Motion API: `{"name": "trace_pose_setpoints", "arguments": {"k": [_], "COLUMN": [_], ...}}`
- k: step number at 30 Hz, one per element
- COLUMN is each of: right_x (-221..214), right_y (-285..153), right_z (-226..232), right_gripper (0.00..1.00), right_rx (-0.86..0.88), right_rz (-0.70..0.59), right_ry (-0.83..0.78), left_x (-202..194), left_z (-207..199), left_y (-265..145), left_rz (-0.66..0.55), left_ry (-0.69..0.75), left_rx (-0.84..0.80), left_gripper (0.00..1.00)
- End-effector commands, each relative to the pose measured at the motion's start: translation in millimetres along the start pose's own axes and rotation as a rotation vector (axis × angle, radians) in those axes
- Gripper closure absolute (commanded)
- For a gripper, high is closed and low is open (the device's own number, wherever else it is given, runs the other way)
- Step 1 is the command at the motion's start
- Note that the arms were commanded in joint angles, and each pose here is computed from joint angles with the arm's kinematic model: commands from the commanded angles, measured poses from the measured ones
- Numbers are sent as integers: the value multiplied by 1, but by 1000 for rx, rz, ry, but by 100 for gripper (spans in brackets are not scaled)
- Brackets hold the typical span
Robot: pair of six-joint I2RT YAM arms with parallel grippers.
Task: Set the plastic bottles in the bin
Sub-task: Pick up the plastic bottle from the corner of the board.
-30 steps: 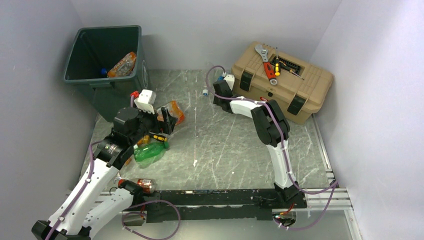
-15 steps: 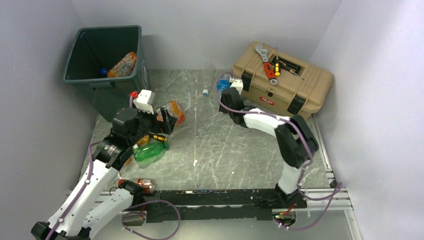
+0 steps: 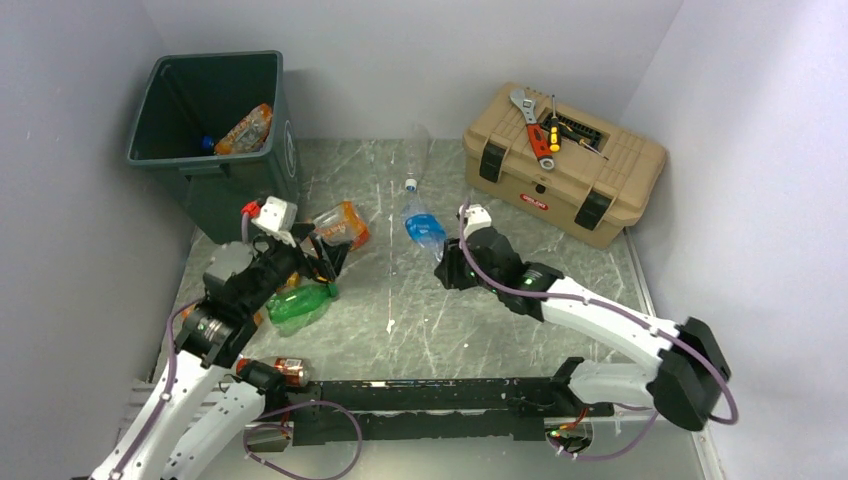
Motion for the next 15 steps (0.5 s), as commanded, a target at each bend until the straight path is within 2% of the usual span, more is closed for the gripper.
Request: {"name": "trace_pose_setpoints", "arguments": {"k": [1,4,8,11,15], "right_x": [-5,-1,6,12,18], "right_y": [-55,-88,-119,-133,-146], "right_z": [11,14,17,16,14], "right_gripper": [100,100,100,100,100], "right_rx": [175,219,264,240,235], "right_rz": [217,275,319,361,357], "right_ry": [-23,-8,15,-33,-73], "left_x": [12,4,-1,0,3], "left_z": [-17,-26,-34,-40,-51], "left_y": [-9,-2,20,28,32], "left_rz": [-188,-200,-36,-10,13], "left_ry": [160,250,305,382,599], "left_rx": [-273,-478,-618,-636,-644], "left_gripper": [1,1,1,1,1]}}
Point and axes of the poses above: each gripper's point midway between its finger pads, its own y axis out along the fingers, its own z axis along the line the jaws close on, x = y × z, the point moved 10 cm from there along -y, back along the fingers, and after that the axes turned 4 degrees about y, right-handed, at the moved point
